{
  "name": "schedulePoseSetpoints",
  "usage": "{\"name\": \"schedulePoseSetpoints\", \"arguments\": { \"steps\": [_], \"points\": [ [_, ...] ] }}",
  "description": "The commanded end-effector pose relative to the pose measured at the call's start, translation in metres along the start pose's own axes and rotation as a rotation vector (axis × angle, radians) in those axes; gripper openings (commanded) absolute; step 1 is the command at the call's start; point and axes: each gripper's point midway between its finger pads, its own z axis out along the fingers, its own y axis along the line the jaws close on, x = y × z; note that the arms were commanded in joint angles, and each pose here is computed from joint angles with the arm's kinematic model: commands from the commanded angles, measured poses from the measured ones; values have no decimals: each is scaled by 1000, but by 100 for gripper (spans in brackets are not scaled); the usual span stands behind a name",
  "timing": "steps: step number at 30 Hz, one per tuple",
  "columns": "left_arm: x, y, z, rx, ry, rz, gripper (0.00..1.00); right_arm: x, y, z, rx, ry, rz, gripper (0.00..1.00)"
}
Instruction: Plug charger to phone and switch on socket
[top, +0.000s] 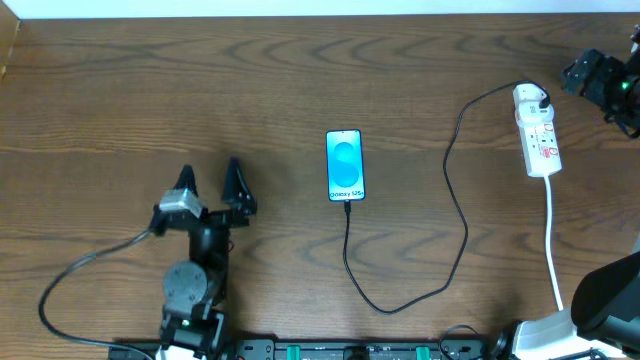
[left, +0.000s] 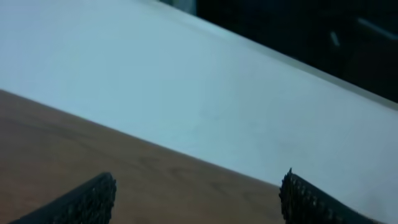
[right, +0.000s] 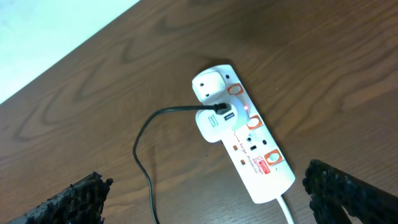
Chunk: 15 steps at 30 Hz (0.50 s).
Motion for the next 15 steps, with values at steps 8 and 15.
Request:
{"name": "schedulePoseSetpoints", "arguments": {
  "steps": [8,15],
  "points": [
    [0,23,-13,-69,-19,17,84,0,3,1,-4,1,3,99],
    [2,42,-25,-130,-19,31,84,0,3,1,-4,1,3,99]
  ]
}}
